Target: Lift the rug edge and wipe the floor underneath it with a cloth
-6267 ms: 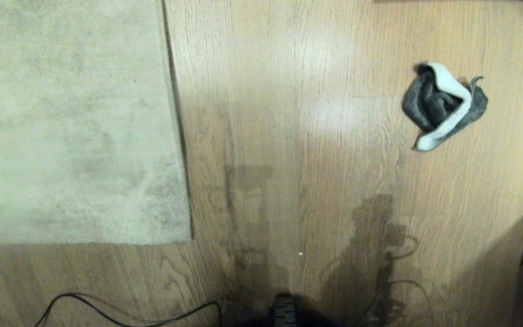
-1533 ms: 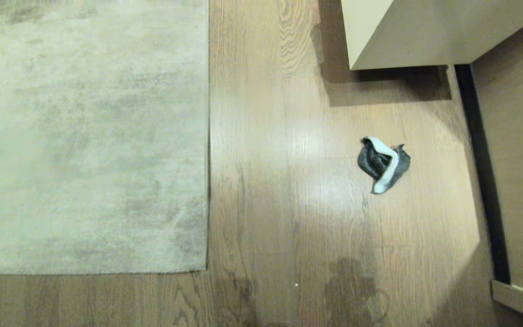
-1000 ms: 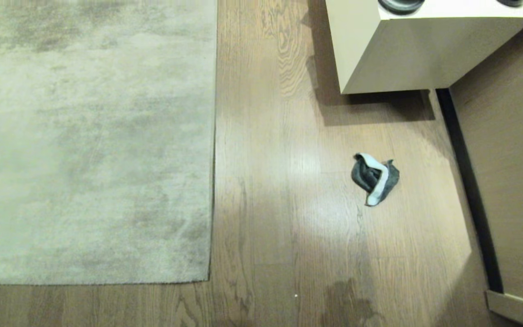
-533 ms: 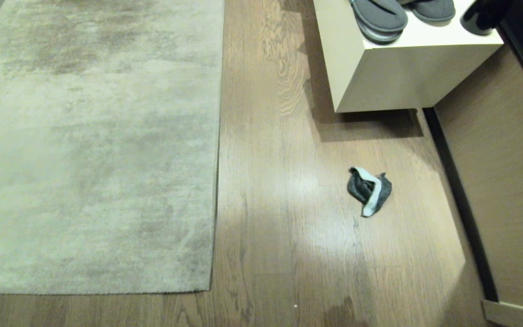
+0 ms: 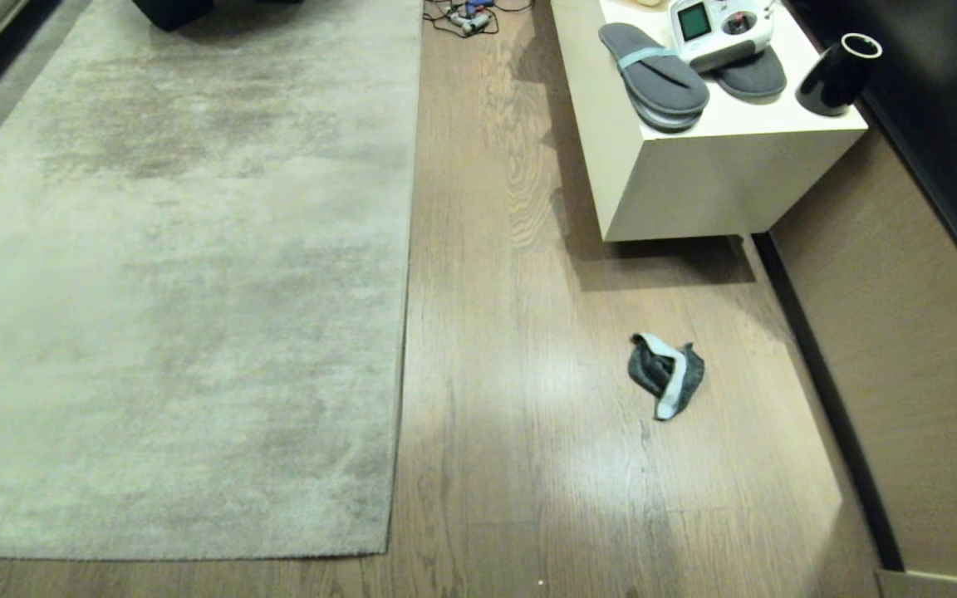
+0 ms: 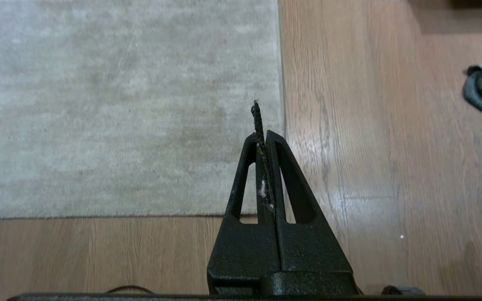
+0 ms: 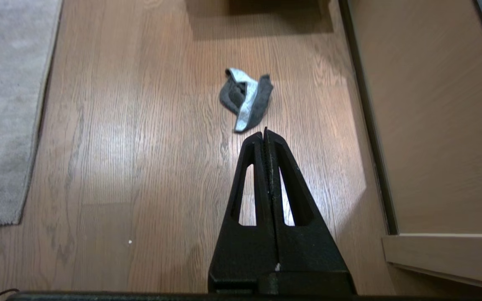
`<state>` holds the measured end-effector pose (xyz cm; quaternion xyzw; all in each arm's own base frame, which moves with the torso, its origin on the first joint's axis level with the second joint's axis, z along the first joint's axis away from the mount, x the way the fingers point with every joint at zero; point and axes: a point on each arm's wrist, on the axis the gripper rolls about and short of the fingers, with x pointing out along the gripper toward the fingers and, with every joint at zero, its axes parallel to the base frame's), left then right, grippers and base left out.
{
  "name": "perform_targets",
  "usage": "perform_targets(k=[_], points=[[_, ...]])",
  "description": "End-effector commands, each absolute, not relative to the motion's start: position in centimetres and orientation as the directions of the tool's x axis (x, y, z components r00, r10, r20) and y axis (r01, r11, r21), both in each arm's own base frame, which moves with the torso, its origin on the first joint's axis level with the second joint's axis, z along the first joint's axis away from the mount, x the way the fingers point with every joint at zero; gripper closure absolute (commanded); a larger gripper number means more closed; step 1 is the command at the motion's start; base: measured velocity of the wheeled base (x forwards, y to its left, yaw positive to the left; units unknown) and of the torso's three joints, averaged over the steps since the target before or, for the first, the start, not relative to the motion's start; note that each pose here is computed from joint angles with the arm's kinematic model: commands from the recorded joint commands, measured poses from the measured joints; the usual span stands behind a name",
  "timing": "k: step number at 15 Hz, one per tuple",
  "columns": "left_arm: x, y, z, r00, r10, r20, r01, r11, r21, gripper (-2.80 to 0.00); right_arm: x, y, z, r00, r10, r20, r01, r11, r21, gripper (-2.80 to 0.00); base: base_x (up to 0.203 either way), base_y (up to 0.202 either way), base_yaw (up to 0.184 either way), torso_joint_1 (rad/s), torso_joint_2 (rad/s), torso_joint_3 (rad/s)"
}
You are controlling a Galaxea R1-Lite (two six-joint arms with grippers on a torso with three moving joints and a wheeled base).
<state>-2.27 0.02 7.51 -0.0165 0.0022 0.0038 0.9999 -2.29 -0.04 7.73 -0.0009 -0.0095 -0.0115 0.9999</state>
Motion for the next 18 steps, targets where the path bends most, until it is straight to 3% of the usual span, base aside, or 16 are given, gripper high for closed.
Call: perform_targets(k=[1, 18], points=[[-2.27, 0.03, 7.52, 1.000, 0.009, -0.005, -0.009, 0.999, -0.034, 0.00, -2.28, -0.04, 7.74, 1.000, -0.023, 0.018, 0.023, 1.000, -0.003, 0.00, 0.000, 0.000, 0.000, 0.006, -0.01, 0.203], [-2.27, 0.03, 7.52, 1.000, 0.009, -0.005, -0.009, 0.999, -0.034, 0.00, -2.28, -0.04, 7.74, 1.000, -0.023, 0.018, 0.023, 1.000, -0.003, 0.00, 0.000, 0.000, 0.000, 0.001, 0.00, 0.202]])
